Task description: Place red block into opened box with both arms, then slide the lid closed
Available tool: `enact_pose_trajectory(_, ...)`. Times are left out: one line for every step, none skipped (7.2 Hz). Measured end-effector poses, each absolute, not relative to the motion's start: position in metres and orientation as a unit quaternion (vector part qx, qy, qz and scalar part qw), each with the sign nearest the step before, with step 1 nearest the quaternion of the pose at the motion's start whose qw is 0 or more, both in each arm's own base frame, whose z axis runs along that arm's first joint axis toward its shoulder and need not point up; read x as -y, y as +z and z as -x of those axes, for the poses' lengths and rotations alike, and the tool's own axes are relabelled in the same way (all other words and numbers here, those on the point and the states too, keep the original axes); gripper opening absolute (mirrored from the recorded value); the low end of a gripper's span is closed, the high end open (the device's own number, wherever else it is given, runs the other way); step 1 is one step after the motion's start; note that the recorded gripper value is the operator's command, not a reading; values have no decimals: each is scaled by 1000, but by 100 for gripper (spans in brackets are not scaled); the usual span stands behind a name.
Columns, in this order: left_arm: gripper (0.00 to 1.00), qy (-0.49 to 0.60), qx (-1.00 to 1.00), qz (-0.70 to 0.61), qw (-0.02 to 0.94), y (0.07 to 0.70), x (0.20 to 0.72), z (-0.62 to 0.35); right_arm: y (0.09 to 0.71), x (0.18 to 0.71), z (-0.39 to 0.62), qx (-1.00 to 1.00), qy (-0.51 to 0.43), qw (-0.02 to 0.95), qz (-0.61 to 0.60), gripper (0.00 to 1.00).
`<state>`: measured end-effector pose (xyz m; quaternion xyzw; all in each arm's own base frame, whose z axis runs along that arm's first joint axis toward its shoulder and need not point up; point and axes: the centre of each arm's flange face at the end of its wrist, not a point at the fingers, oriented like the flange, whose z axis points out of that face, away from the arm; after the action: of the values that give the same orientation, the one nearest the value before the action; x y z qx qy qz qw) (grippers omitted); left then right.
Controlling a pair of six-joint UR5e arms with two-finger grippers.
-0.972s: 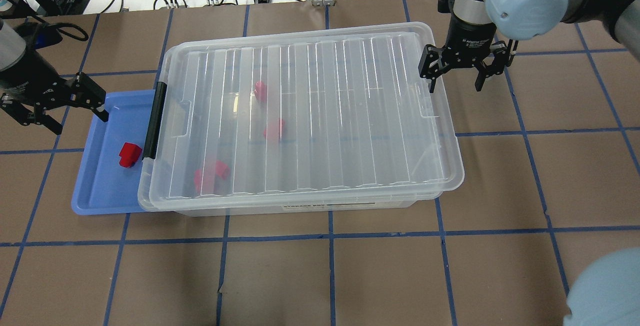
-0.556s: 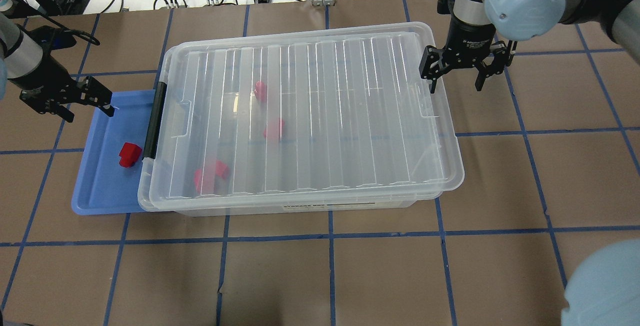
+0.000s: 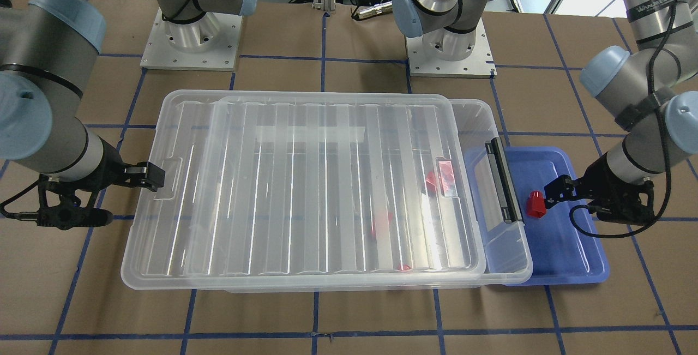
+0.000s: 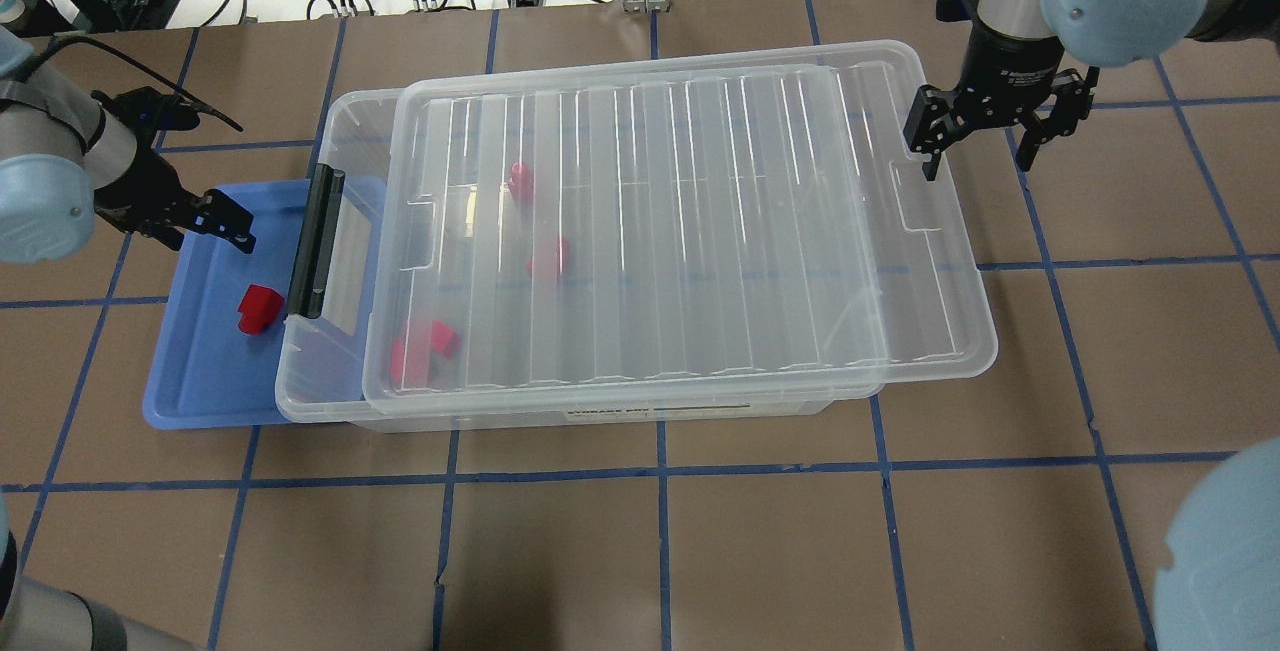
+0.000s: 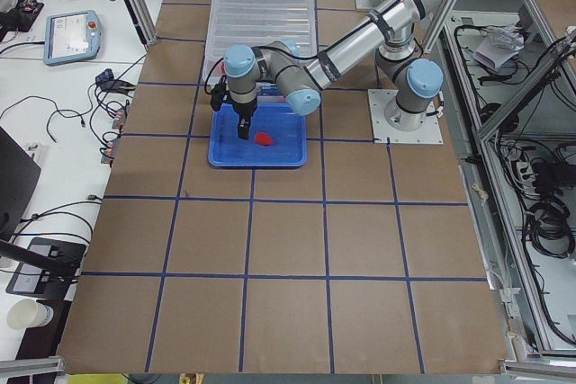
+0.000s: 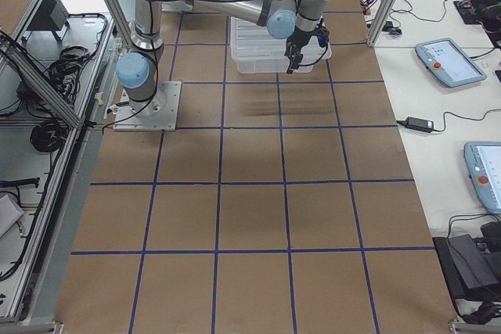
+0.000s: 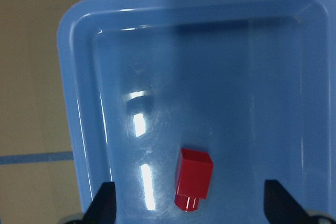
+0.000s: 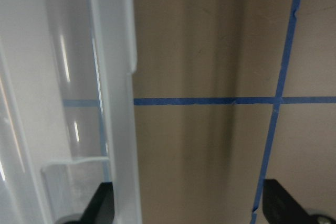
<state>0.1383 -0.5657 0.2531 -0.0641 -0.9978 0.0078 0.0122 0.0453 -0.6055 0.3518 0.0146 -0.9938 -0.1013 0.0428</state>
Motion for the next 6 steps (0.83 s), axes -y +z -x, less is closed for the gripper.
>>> enact_pose_trajectory(100, 16, 997, 78, 6, 238, 559, -135, 354, 606, -29, 994, -101, 45, -23, 100)
enact_pose_trajectory(100, 21, 996, 85, 4, 223, 552, -132, 356, 607, -15, 993, -102, 45, -33, 100)
enact_pose_trajectory(97, 17, 996, 87, 8, 206, 542, -126, 357, 607, -2, 993, -102, 44, -44, 100)
enact_pose_trajectory(72, 14, 996, 88, 10, 192, 534, -123, 359, 607, 12, 993, -103, 42, -51, 100)
enact_pose_trajectory(41, 13, 996, 88, 8, 185, 531, -121, 360, 607, 26, 992, -103, 41, -61, 100)
enact_pose_trajectory(23, 13, 996, 89, 6, 183, 530, -122, 361, 607, 38, 991, -103, 43, -74, 100)
